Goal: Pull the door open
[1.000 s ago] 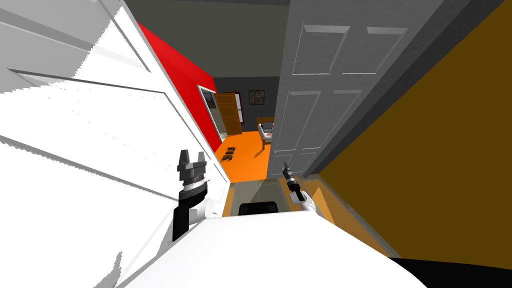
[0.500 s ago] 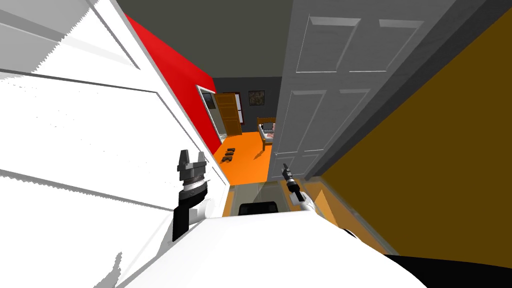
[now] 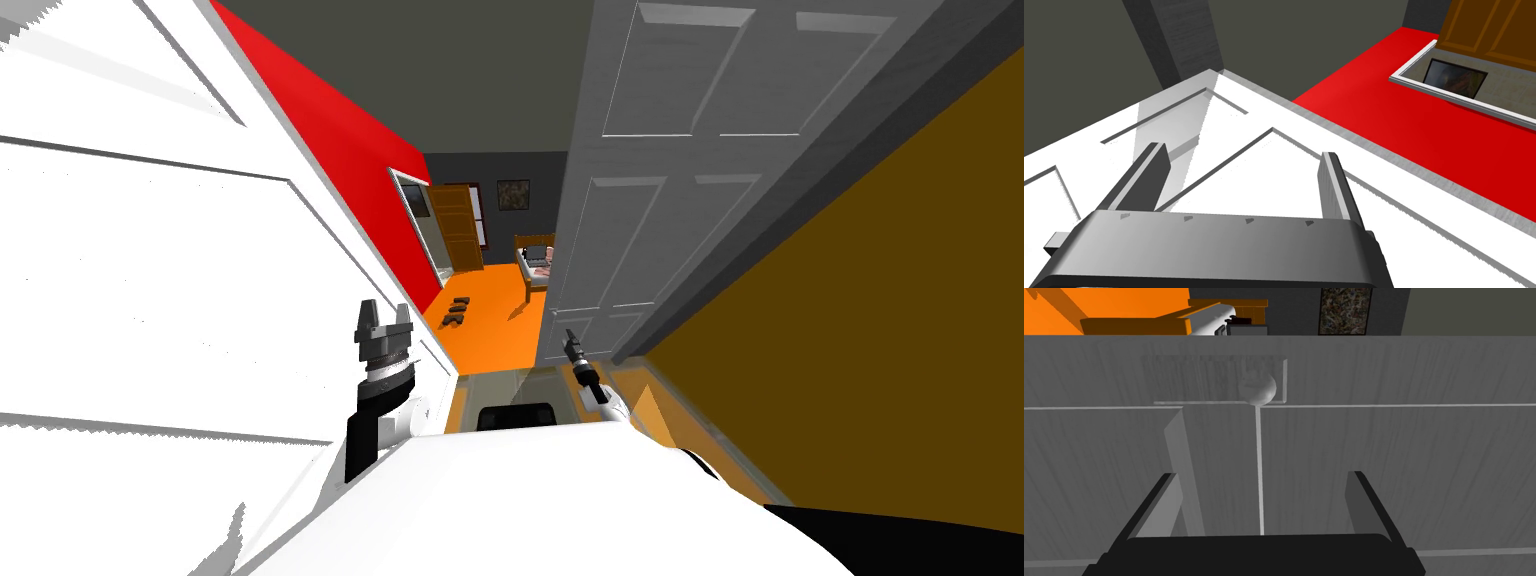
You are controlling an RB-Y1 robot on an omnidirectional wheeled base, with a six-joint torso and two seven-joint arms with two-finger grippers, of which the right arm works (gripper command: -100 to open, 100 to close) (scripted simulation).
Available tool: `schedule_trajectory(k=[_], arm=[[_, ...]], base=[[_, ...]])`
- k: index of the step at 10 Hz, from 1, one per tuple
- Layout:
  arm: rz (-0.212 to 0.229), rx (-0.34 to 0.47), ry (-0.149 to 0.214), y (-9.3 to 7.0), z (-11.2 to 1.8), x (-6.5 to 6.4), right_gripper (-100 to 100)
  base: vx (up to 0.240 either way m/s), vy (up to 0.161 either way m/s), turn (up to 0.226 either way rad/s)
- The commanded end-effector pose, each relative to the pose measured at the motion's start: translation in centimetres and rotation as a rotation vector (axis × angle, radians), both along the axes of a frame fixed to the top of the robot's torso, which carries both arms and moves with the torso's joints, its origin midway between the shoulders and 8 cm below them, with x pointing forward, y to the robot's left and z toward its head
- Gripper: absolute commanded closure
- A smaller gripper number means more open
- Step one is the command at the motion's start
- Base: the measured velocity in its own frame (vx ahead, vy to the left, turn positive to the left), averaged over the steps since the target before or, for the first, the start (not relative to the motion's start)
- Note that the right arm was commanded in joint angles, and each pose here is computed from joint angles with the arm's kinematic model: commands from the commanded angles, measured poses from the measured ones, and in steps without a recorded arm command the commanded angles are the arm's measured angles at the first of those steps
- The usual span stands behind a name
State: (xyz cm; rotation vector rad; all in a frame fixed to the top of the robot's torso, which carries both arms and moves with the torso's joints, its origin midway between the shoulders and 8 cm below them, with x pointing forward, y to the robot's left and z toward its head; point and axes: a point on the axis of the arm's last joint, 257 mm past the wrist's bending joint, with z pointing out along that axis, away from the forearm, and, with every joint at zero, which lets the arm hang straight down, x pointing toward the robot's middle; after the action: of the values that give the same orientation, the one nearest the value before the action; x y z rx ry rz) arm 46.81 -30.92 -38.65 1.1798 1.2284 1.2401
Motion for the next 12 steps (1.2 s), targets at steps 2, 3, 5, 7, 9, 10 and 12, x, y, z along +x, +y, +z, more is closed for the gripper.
schedule_trajectory(k=[2,3,5,7,9,10,12], arm=[[-0.015,0.001,0.002,-1.2,-0.2,-0.5,-100],[-0.019,0.001,0.002,-1.6,-0.2,-0.7,-100],[-0.042,0.002,0.003,-3.4,-0.4,-1.6,-100],[-0.061,0.002,0.004,-4.9,-0.5,-2.3,-100],[-0.084,0.002,0.004,-6.7,-0.5,-3.2,-100],[-0.093,0.001,0.004,-7.5,-0.5,-3.6,-100],[-0.095,0.001,0.004,-7.6,-0.5,-3.6,-100]], base=[[0.079,0.01,0.055],[0.193,0.04,0.086],[0.18,0.057,0.102],[0.148,0.017,0.081],[0.197,0.037,0.123],[0.204,0.016,0.114],[0.135,0.02,0.026]])
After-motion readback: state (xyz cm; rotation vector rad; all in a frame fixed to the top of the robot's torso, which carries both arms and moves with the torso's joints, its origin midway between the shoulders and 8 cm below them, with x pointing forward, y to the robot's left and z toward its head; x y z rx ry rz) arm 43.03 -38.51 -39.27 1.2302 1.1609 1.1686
